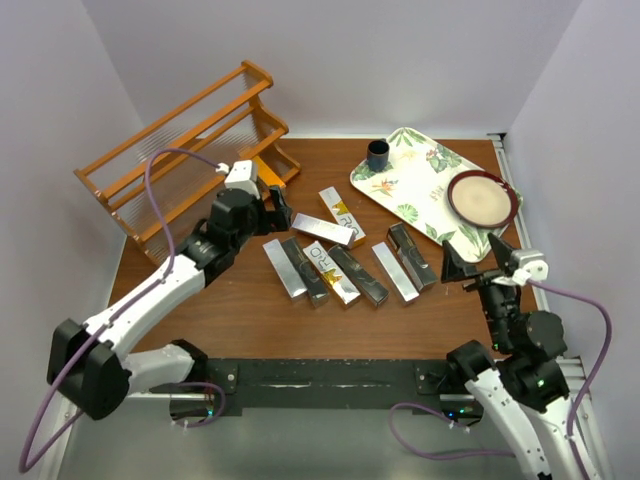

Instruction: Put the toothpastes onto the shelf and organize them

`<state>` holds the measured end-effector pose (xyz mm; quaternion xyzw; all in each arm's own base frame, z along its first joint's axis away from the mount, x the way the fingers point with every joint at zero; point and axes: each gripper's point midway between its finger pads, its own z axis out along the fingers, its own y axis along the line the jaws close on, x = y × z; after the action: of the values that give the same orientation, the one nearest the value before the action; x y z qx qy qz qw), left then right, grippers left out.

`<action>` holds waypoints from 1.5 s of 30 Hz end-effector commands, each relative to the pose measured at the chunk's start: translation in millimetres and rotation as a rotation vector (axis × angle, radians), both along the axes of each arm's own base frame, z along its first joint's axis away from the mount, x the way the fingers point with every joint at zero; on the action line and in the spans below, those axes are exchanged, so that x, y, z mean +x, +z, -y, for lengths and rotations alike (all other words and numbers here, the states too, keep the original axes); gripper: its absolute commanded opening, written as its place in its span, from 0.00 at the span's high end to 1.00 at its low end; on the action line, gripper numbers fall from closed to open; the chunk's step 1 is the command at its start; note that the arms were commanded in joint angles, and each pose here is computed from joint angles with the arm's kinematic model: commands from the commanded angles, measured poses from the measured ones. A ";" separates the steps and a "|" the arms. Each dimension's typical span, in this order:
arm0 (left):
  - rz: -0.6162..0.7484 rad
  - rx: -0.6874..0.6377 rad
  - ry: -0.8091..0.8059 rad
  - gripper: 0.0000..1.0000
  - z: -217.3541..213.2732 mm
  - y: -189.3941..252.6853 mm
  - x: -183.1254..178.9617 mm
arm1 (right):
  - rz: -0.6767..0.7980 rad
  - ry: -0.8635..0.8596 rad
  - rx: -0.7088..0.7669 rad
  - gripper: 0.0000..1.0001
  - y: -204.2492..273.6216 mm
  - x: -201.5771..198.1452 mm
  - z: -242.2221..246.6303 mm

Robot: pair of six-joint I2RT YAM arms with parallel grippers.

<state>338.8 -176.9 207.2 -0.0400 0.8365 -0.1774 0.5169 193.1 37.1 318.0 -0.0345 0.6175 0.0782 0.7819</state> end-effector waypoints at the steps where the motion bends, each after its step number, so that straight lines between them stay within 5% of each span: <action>1: 0.101 0.040 -0.145 0.00 4.2 15.2 -17.2 | -0.126 0.114 -0.011 0.01 3.5 16.5 -30.9; 7: 0.170 0.082 -0.263 0.00 3.5 14.9 -40.9 | -0.426 0.367 -0.045 0.01 -25.7 35.2 -94.0; 18: 0.292 0.144 -0.334 0.00 -8.8 38.0 -66.2 | -0.862 0.440 0.005 0.01 -102.7 69.9 -142.4; 30: 0.362 0.230 -0.222 0.00 -39.6 35.6 -67.5 | -1.016 0.442 -0.198 0.01 -162.2 67.9 -195.2; 39: 0.377 0.228 -0.173 0.00 -50.3 37.8 -68.7 | -1.001 0.424 -0.378 0.22 -182.9 95.8 -256.8; 45: 0.373 0.232 -0.129 0.00 -59.4 37.3 -68.0 | -1.039 0.376 -0.500 0.27 -207.3 119.9 -274.2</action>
<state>267.8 -126.4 241.2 0.1216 0.7472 -0.1323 0.6399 291.8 310.6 113.8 -0.2702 0.9033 0.1249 0.3089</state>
